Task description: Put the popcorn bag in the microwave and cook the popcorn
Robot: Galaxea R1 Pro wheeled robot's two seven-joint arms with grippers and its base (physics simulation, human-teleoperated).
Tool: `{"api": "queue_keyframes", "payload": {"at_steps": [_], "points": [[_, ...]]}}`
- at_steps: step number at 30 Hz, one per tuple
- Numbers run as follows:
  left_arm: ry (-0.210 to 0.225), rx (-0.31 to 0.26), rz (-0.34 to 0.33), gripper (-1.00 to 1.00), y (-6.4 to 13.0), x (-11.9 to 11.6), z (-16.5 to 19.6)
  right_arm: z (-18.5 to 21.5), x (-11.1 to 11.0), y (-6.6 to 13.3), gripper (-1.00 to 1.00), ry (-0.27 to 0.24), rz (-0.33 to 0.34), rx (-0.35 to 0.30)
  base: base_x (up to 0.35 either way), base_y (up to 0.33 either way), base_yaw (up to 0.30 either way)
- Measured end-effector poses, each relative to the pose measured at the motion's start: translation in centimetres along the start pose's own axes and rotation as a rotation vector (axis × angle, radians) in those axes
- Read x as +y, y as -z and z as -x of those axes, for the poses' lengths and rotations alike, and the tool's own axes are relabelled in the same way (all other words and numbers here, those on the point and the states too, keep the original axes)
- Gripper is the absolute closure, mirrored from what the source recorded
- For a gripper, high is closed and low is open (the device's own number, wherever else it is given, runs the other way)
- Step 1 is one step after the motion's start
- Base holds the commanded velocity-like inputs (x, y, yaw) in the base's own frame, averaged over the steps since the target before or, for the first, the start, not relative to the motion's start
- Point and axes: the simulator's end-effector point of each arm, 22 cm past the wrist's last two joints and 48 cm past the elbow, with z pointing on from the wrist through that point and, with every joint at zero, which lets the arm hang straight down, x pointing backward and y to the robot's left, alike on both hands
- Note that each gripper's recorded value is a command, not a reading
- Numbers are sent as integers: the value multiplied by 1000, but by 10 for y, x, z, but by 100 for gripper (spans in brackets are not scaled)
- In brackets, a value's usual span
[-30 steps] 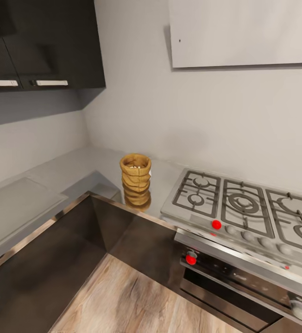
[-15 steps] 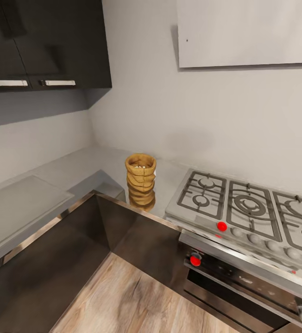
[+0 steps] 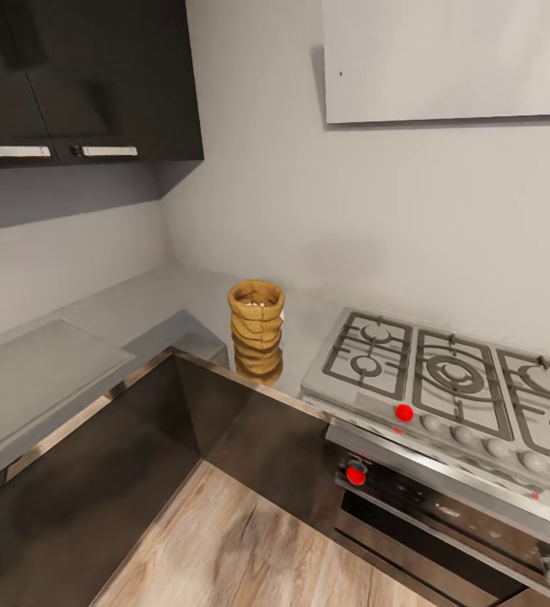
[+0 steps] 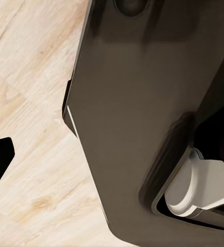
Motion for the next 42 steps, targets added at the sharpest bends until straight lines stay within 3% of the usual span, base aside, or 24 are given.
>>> {"api": "queue_keyframes", "payload": {"at_steps": [4, 6, 10, 12, 14, 18, 22, 26, 28, 32, 34, 36, 40, 42], "points": [[-5, 0, -1, -100, 0, 0, 0, 46, 0, 9, -100, 13, -18, -23, 0, 0, 0], [-7, 0, -2, -100, 0, -1, 0, 73, 15, 17, -100, 69, 12, -24, 0, 0, 0], [-6, 0, -1, -100, 0, -1, 0, 141, 50, 47, -100, 176, 75, -100, 0, 0, 0], [-6, 0, -1, -100, 0, -1, 0, 181, 57, 75, -100, 194, 76, -135, 0, 0, 0], [-6, -1, -1, -100, 0, -1, 0, 233, 67, 126, -100, 184, 117, -191, 0, 0, 0], [-6, 0, -1, -100, 0, -1, 0, 273, 101, 198, -100, 211, 202, -258, 0, 0, 0], [-7, 0, -2, -100, 0, -1, 0, 287, 166, 237, -100, 257, 296, -309, 0, 0, 0], [-15, 0, -3, -100, 0, -1, 0, 346, 207, 286, -100, 281, 349, -437, 0, 0, 0], [-16, 0, -4, -100, 0, -1, 0, 388, 210, 318, -100, 321, 333, -528, 0, 0, 0], [-16, -1, -4, -100, 0, -1, 1, 462, 202, 383, -100, 348, 295, -689, 0, 0, 0], [-17, -1, -4, -100, 0, -1, 1, 506, 192, 432, -100, 358, 263, -795, 0, 0, 0], [-17, -1, -4, -100, 0, -1, 1, 533, 185, 466, -100, 359, 241, -863, 0, 0, 0], [-17, -1, -4, -100, 0, -1, 1, 571, 172, 517, -100, 359, 204, -951, 0, 0, 0], [-17, -1, -4, -100, 0, -1, 1, 589, 161, 526, -100, 339, 191, -952, 0, 0, 0]]}}
